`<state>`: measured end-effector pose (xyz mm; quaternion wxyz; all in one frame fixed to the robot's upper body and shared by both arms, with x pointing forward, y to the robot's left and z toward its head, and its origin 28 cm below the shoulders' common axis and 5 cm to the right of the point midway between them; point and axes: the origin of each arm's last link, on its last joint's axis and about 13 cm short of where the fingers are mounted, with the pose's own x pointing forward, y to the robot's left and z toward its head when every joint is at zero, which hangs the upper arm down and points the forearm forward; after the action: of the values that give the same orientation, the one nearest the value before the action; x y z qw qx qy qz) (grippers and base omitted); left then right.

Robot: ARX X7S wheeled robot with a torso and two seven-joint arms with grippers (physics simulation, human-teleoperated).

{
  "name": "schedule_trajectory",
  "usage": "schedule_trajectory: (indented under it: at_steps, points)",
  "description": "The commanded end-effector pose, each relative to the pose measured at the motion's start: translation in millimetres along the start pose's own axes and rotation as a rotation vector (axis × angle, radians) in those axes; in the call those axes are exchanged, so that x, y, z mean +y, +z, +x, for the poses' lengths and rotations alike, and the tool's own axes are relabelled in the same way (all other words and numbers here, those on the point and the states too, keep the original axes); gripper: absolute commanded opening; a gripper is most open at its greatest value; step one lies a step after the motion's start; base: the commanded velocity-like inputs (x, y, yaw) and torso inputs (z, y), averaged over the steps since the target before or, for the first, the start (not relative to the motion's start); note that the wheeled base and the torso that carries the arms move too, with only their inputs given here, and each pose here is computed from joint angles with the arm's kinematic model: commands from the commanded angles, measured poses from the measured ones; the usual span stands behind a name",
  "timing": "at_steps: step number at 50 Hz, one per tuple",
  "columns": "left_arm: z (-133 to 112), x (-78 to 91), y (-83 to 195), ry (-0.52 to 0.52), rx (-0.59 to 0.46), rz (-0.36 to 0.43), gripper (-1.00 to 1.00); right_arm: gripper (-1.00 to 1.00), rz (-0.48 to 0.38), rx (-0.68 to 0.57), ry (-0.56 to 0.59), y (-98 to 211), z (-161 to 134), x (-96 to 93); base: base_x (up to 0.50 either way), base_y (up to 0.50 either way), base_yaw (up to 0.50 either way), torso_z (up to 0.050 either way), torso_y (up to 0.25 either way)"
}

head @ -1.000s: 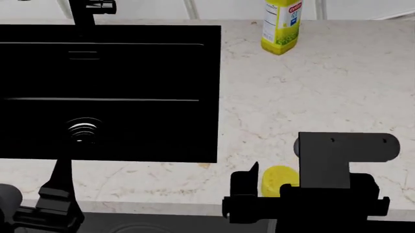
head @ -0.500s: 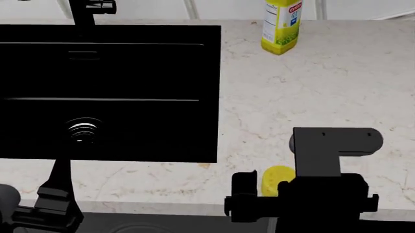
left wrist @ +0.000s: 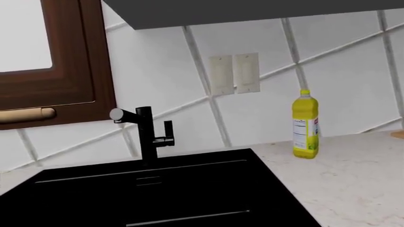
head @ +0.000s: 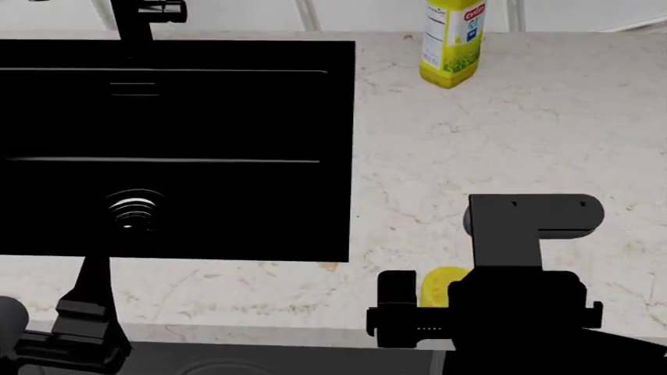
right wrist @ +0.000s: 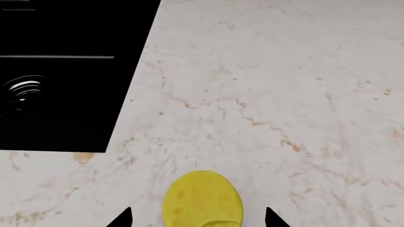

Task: Pick up the wedge of cheese and place it on the slice of bread to prepare a simple cheese on bread dish.

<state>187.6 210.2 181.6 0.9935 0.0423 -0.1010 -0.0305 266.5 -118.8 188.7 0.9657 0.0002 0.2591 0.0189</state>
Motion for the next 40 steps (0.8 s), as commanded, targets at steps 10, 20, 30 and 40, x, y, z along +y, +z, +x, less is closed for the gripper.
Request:
schedule_trajectory:
  at_steps: [10, 20, 30, 40]
  points:
    - [-0.5, 0.1, 0.3, 0.004, -0.002, 0.0, 1.0, 1.0, 0.014, 0.062, 0.008, -6.3, 20.5, -3.7, 0.0, 0.0, 0.0, 0.0, 0.0]
    - [-0.2, 0.0, 0.9, 0.001, -0.004, -0.001, 1.0, 1.0, 0.019, 0.08, 0.006, -9.3, 27.1, -5.2, 0.0, 0.0, 0.0, 0.0, 0.0]
    - [-0.3, 0.2, 1.1, 0.003, -0.005, -0.002, 1.0, 1.0, 0.018, 0.098, 0.013, -14.3, 31.1, -4.4, 0.0, 0.0, 0.0, 0.0, 0.0]
    - [-0.7, 0.4, 0.8, 0.006, -0.008, -0.003, 1.0, 1.0, 0.018, 0.112, 0.017, -19.8, 35.0, -3.2, 0.0, 0.0, 0.0, 0.0, 0.0]
